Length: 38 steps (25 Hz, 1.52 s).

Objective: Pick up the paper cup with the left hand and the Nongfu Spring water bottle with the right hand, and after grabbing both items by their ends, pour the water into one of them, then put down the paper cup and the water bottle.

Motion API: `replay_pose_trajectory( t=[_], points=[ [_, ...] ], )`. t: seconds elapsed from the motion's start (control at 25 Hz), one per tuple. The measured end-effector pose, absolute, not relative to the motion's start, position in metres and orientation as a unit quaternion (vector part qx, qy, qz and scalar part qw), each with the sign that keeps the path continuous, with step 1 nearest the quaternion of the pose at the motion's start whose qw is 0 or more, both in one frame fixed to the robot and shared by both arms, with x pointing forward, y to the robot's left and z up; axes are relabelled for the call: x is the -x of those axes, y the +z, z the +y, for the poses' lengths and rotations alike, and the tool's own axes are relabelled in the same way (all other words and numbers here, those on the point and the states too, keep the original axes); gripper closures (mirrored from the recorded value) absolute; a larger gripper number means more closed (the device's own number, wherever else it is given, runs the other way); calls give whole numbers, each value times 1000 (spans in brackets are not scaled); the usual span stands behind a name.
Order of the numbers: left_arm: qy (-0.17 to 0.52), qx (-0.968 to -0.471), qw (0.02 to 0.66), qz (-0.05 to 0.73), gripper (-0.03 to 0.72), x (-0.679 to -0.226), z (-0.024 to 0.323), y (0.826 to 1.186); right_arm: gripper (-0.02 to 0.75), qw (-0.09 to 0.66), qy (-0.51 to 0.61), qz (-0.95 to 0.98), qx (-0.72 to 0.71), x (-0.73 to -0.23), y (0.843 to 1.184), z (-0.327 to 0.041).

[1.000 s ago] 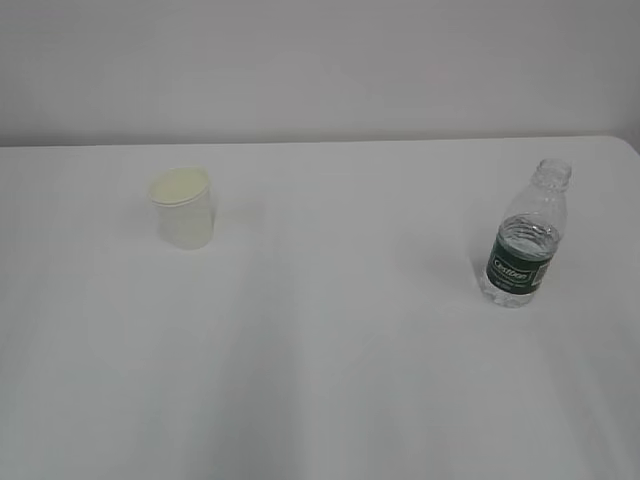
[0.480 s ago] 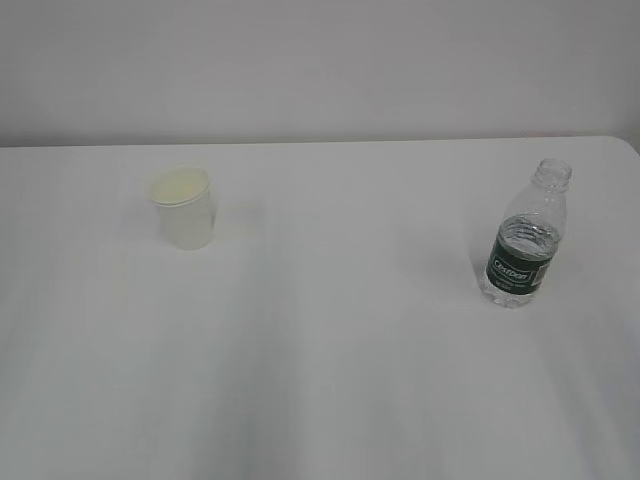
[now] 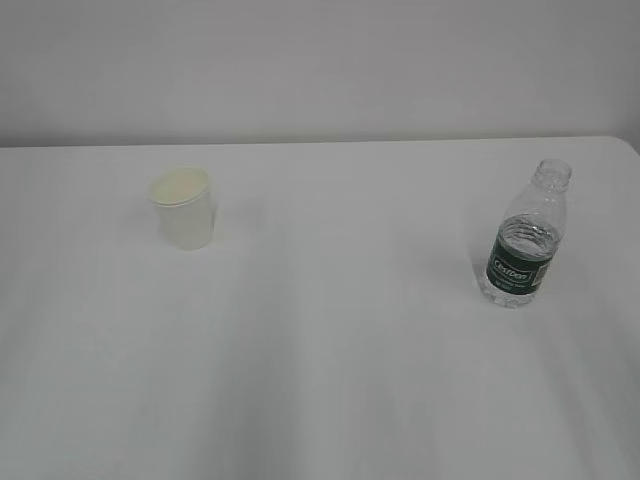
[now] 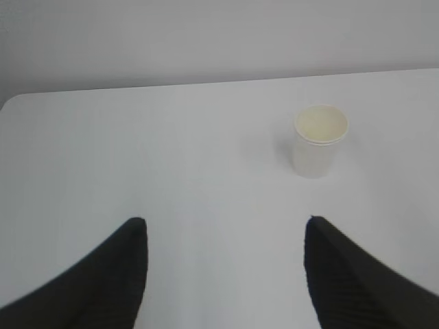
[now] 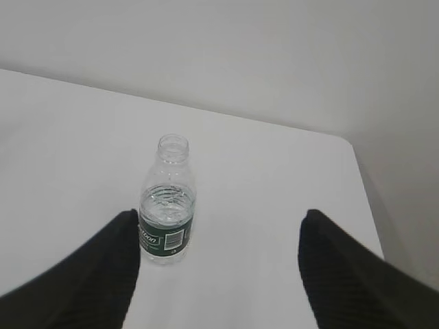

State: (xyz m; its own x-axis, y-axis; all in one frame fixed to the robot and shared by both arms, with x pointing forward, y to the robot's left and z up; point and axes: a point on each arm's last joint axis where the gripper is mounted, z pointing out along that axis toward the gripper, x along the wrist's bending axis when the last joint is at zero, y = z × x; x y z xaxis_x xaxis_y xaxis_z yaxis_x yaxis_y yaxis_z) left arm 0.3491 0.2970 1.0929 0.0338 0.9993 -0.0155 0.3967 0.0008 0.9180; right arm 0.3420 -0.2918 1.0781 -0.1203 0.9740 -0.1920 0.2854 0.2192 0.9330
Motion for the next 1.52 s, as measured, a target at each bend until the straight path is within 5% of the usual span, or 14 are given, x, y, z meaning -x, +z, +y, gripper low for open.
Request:
replay_pose_trajectory(
  t=[1.52],
  points=[
    [337,-603,382,614,175,-410,293,1049,186,404,387,649,-516,-431,1041,-281]
  ],
)
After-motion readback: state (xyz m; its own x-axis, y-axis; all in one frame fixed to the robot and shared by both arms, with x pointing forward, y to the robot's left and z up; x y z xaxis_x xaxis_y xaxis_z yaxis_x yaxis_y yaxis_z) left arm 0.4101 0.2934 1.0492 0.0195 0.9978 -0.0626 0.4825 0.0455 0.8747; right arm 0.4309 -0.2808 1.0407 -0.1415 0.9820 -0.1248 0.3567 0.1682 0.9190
